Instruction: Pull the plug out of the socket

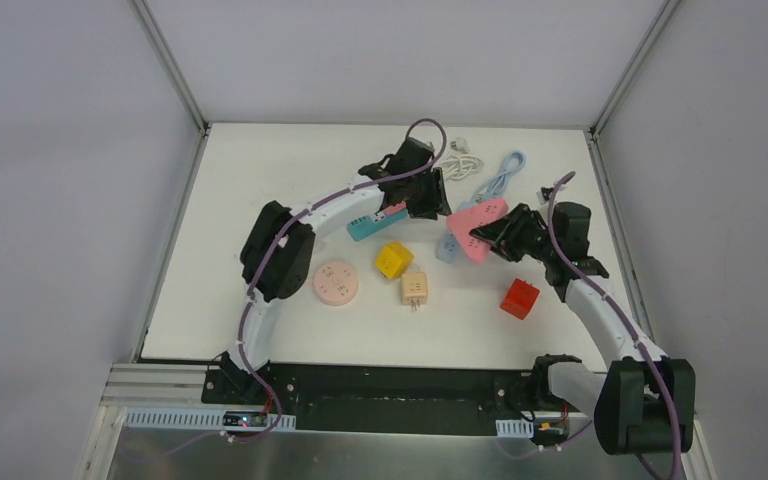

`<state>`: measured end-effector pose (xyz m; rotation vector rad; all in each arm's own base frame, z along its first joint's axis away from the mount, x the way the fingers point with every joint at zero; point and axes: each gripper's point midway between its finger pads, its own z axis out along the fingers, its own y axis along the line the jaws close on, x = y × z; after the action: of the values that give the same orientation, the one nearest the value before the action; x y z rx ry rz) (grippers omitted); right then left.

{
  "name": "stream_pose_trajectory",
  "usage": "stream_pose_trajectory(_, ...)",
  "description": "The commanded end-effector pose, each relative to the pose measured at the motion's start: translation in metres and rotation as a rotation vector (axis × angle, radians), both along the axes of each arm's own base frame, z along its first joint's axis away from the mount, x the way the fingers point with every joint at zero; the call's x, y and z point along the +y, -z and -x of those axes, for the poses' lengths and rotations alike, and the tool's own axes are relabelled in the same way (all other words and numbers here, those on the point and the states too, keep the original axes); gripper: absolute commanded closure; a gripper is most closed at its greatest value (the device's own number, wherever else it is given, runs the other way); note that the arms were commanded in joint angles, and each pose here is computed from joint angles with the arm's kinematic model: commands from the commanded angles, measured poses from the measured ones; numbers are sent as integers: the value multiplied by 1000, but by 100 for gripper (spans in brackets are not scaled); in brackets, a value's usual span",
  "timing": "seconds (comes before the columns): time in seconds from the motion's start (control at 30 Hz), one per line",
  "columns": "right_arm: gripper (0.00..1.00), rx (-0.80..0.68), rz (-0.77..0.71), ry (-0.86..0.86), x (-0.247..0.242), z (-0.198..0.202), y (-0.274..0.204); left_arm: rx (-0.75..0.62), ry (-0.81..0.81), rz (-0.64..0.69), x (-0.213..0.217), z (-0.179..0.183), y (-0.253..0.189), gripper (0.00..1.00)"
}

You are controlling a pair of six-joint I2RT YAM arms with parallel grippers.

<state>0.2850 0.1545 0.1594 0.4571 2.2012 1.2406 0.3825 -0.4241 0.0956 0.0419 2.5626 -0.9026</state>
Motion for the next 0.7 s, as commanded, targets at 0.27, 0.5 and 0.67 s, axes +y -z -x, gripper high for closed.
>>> stream_pose_trajectory(0.27,100,70,45,175,-28,-25,16,-430,-249,-135,132,21,-134,47)
stream_pose_trajectory(0.5,100,136,52,187,-32,-24,42,-573,-246,-279,189,41,-172,45)
stream_pose_trajectory(0.67,100,207,59,190,-33,-21,68,-617,-218,-362,209,44,-187,40)
